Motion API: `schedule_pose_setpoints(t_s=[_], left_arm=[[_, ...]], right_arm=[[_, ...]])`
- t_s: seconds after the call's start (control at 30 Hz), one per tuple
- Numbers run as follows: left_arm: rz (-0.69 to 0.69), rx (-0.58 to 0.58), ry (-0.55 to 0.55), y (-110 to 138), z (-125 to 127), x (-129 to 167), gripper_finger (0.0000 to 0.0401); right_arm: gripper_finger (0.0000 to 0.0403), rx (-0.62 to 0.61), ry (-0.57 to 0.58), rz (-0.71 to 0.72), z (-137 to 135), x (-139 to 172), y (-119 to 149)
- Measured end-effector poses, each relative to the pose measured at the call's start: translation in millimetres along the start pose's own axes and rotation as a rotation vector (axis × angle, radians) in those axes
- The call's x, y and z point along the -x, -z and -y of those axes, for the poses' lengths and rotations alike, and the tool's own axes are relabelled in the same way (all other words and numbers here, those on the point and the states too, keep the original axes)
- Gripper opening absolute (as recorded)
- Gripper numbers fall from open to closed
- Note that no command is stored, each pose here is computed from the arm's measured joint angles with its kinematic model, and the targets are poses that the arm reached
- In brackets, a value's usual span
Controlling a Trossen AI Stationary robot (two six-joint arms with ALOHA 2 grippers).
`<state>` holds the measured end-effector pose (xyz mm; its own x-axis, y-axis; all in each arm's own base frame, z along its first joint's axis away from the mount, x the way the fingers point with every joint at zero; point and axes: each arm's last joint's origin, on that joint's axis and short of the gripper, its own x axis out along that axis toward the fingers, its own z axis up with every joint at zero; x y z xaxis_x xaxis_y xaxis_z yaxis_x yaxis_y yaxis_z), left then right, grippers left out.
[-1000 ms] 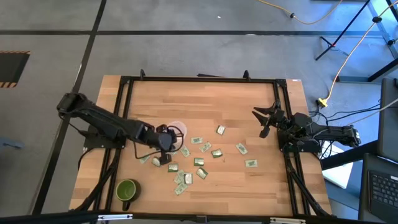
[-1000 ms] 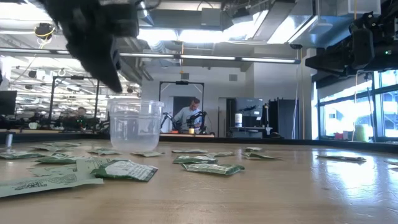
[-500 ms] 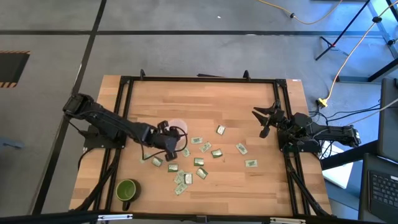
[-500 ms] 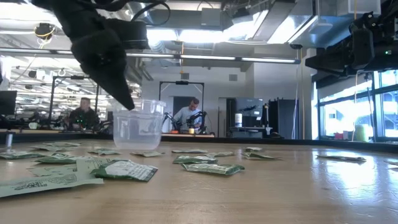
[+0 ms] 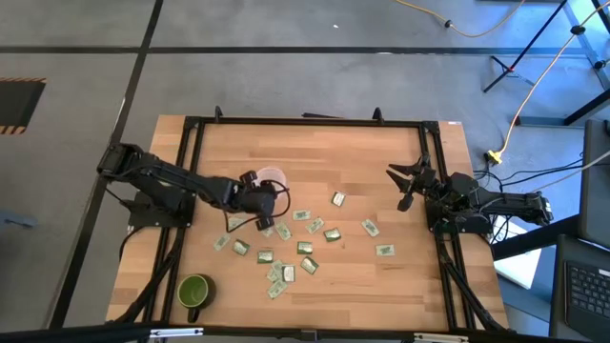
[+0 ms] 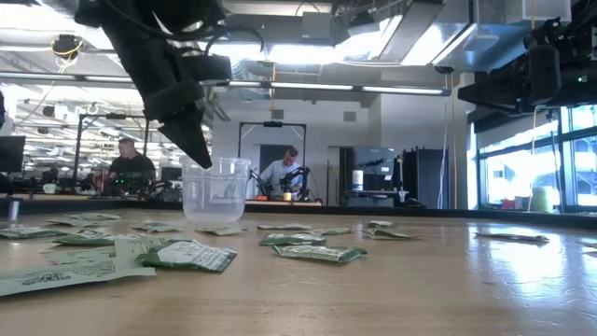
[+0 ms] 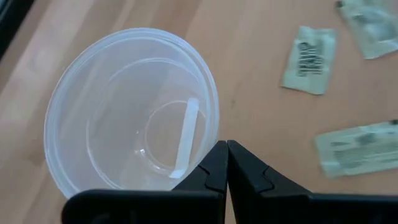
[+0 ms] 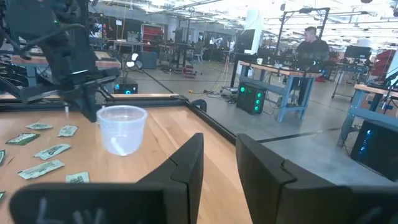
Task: Pick and place Stevia / Truvia into bins
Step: Adjust the transparent container, then put the light green stevia packet into the transparent container
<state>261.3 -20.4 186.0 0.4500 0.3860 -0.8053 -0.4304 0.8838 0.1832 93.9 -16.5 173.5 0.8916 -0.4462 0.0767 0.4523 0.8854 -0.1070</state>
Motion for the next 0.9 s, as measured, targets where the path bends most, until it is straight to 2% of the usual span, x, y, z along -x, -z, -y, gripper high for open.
schedule_pose_setpoints(t_s=[0.33,0.47,0.57,0.67,0.8,0.9], left_arm=[[-0.027,-0.067,-0.022,-3.2,-13.0,-3.2,0.0003],[-0.028,-0.073,0.002,-13.6,-12.6,22.9,0.0003],[-0.049,-0.013,-0.022,-16.5,-17.7,49.3,0.0002],[-0.105,0.115,-0.013,-10.1,-27.4,69.4,0.0006],[-0.227,0.25,-0.017,8.6,-39.2,80.6,0.003],[-0.253,0.328,-0.065,22.4,-45.0,78.7,0.0058]], right_arm=[[0.0099,-0.001,0.0,0.0,0.0,0.0,0.0],[0.0099,-0.001,0.0,0.0,0.0,0.0,0.0],[0.0099,-0.003,0.0,0.0,0.0,0.0,0.0],[0.0099,-0.005,-0.001,-0.001,0.0,0.0,0.1],[0.0099,-0.006,-0.001,-0.002,-0.1,-0.1,0.2],[0.0099,-0.006,-0.001,-0.002,-0.1,-0.1,0.2]])
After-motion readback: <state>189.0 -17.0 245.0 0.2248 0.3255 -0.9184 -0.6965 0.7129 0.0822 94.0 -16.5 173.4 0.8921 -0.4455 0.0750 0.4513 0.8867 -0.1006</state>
